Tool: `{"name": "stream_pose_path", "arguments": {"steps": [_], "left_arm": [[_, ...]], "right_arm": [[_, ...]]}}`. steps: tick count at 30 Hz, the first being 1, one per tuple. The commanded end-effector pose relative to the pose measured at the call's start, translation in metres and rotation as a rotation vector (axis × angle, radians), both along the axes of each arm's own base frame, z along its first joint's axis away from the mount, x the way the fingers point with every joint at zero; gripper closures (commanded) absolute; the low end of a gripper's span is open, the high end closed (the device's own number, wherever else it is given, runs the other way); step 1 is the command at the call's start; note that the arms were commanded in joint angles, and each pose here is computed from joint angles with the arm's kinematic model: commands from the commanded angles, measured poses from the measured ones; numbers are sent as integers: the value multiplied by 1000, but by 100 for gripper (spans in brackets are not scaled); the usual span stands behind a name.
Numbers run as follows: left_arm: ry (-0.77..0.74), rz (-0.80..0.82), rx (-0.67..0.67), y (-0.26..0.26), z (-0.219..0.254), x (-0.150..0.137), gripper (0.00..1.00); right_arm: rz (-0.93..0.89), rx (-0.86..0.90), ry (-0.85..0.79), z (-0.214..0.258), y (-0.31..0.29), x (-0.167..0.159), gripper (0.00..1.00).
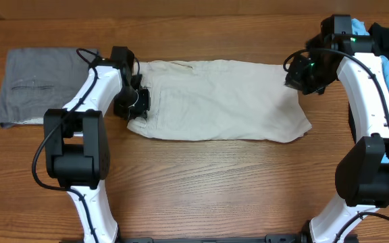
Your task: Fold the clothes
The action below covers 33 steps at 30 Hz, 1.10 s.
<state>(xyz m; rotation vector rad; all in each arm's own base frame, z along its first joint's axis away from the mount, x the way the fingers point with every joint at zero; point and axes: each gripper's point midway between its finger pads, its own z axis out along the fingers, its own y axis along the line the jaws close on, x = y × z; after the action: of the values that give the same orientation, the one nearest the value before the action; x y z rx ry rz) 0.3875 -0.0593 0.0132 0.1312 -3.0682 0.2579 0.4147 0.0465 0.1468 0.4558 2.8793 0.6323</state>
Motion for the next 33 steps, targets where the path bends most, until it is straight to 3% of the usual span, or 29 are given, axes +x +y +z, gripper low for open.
{"name": "stream_pose_path", "arguments": {"steps": [1,11,18,27,33], "left_arm": [[6,-13,51,4,6,9,96],[-113,-12,36,-1,96,46,96],[-157,-40,31,-14,127,50,96],[-163,-69,28,-27,132,48,96],[-187,-69,25,-27,145,50,96]], "right_arm": [[118,210,-12,15,44,-8,96],[230,209,66,6,114,-35,96],[221,187,105,-41,154,-50,96],[298,249,-54,-88,211,-54,96],[285,149,-148,-103,215,-41,96]]}}
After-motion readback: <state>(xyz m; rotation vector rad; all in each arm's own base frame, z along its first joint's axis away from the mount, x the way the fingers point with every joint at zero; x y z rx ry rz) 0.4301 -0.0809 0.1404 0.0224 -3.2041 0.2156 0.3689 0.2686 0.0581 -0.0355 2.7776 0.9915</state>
